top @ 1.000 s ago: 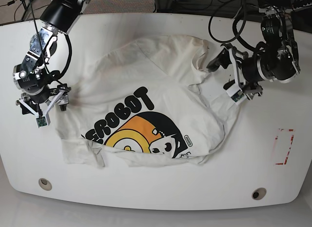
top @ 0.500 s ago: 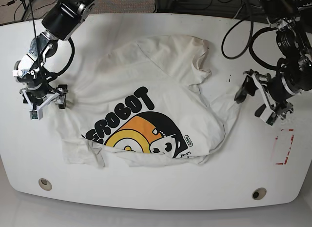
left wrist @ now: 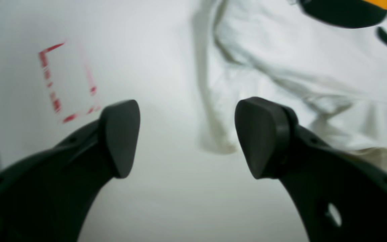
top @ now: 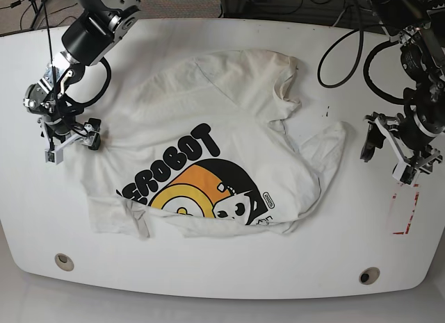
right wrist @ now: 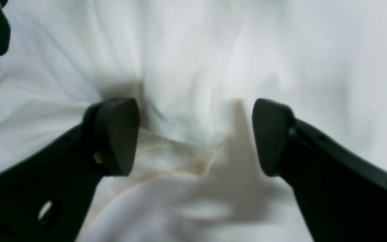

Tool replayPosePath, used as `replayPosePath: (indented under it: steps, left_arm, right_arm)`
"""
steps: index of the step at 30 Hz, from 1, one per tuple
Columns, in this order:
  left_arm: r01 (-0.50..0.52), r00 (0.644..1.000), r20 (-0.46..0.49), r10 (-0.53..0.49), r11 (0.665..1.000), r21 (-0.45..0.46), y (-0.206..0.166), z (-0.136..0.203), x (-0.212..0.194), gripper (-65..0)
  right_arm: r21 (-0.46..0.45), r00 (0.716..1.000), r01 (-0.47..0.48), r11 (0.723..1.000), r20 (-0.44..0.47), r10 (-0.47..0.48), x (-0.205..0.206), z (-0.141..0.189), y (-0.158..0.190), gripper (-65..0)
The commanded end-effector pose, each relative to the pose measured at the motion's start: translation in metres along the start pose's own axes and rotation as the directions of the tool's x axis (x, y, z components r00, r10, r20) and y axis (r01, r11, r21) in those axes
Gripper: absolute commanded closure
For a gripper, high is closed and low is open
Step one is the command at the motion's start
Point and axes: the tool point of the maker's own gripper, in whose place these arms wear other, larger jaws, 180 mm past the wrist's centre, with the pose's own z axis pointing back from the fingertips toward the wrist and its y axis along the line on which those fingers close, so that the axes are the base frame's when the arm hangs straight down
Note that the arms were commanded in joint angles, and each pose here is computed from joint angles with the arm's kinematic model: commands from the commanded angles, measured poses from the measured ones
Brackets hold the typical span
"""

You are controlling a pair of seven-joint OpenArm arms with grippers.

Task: Fold the T-shirt properly
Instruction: 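Grasp the shirt edges with both grippers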

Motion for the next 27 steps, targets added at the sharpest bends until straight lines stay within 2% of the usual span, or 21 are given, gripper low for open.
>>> replayPosePath:
  steps: [1, 4, 7, 8, 9, 11, 17, 19, 27]
  left_arm:
    - [-0.019, 0.997, 0.076, 0.018, 1.000, 0.011, 0.005, -0.004, 0.017, -46.4]
    - [-0.054, 0.997, 0.065, 0.052, 0.998, 0.019, 0.012, -0.017, 0.014, -46.4]
    - [-0.101, 0.995, 0.030, 0.100, 0.995, 0.018, 0.022, -0.033, 0.003, -46.4]
    - [-0.134, 0.991, 0.017, 0.134, 0.991, 0.005, 0.022, -0.044, -0.002, -46.4]
    - [-0.148, 0.989, 0.012, 0.148, 0.989, -0.001, 0.022, -0.048, -0.003, -46.4]
    - [-0.194, 0.981, -0.012, 0.194, 0.981, -0.021, 0.022, -0.063, -0.011, -46.4]
    - [-0.265, 0.963, -0.067, 0.260, 0.961, -0.075, 0.015, -0.091, -0.027, -46.4]
    - [-0.256, 0.965, -0.086, 0.247, 0.960, -0.112, 0.003, -0.101, -0.029, -46.1]
    - [-0.216, 0.973, -0.116, 0.198, 0.960, -0.177, -0.029, -0.111, -0.035, -45.8]
  right_arm:
    - [0.016, 0.998, -0.001, 1.000, 0.070, 0.000, 0.022, 0.001, 0.008, -50.1]
    - [0.028, 0.998, 0.005, 1.000, 0.065, -0.007, 0.018, -0.002, 0.014, -48.5]
    - [0.041, 0.998, 0.014, 0.999, 0.061, -0.016, 0.015, -0.004, 0.021, -41.5]
    - [0.047, 0.998, 0.017, 0.999, 0.058, -0.020, 0.013, -0.006, 0.023, -36.6]
    - [0.049, 0.998, 0.018, 0.999, 0.058, -0.021, 0.013, -0.006, 0.024, -34.7]
    - [0.051, 0.998, 0.018, 0.999, 0.058, -0.021, 0.013, -0.006, 0.025, -25.0]
    - [0.055, 0.998, 0.014, 0.998, 0.055, -0.017, 0.012, -0.007, 0.028, -3.2]
    - [0.068, 0.999, -0.008, 0.998, 0.050, 0.005, 0.014, -0.009, 0.034, -1.1]
    - [0.079, 0.998, -0.035, 0.996, 0.048, 0.031, 0.016, -0.011, 0.041, -1.3]
